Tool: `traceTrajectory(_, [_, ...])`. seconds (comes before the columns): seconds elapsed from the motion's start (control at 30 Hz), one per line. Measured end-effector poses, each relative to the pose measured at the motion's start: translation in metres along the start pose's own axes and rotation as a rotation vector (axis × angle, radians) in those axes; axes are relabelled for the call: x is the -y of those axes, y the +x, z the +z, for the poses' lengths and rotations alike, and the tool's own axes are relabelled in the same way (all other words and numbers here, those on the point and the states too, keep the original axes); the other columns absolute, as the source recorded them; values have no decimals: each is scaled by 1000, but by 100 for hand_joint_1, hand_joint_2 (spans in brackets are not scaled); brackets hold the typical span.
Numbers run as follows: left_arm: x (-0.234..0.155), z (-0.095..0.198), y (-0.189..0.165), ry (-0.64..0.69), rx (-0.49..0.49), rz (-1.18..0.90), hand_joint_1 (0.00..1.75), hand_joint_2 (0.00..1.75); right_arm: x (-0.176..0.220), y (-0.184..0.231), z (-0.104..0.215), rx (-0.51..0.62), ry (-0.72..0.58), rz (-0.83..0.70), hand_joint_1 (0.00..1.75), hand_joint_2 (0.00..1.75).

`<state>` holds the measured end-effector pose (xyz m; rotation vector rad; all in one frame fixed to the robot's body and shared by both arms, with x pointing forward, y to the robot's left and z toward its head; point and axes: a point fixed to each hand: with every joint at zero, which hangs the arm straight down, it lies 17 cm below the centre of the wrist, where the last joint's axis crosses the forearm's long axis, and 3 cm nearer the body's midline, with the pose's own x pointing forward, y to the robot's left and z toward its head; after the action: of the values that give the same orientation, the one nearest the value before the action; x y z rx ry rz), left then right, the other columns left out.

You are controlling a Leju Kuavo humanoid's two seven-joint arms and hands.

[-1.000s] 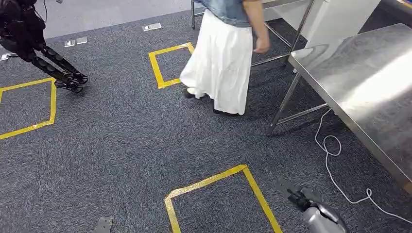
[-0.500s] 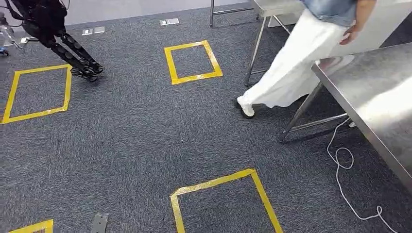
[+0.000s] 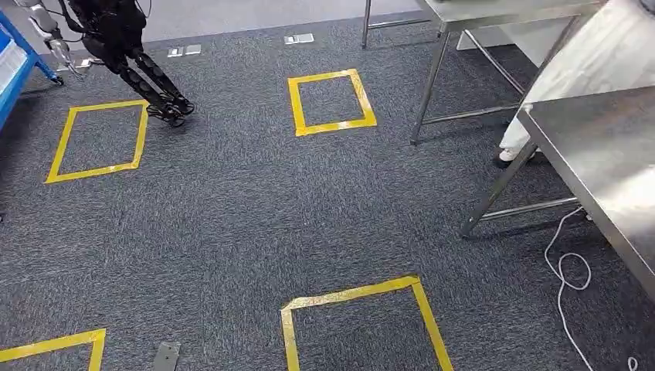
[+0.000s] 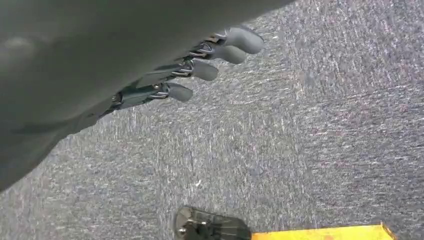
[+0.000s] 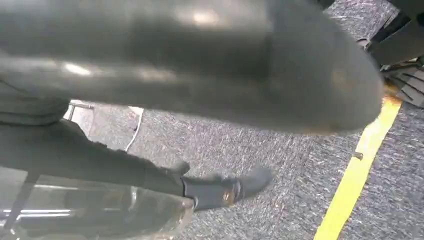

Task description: Take the parts from the cabinet and place them on the table.

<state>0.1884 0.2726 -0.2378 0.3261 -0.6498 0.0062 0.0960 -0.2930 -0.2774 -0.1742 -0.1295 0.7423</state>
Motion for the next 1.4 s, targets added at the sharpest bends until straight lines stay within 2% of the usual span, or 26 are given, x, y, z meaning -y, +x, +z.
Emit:
traceTrajectory(0.07, [1, 0, -2, -9, -8, -6, 0, 0, -7, -5, 1, -10, 15, -24, 0, 0])
traceTrajectory(0.27, [24, 8, -21, -146, -103, 7, 0, 0, -23, -5, 3, -17, 57, -92, 0, 0])
traceTrajectory(0.43, [26, 13, -36, -165, -153, 1, 0, 0, -25, -9, 3, -23, 62, -91, 0, 0])
traceTrajectory(0.9, [21, 18, -53, -163, -178, -5, 0, 0, -23, -17, 2, -34, 64, -68, 0, 0])
traceTrajectory(1.4, [22, 17, -50, -175, -176, -16, 0, 0, -31, -22, 3, -42, 79, -31, 0, 0])
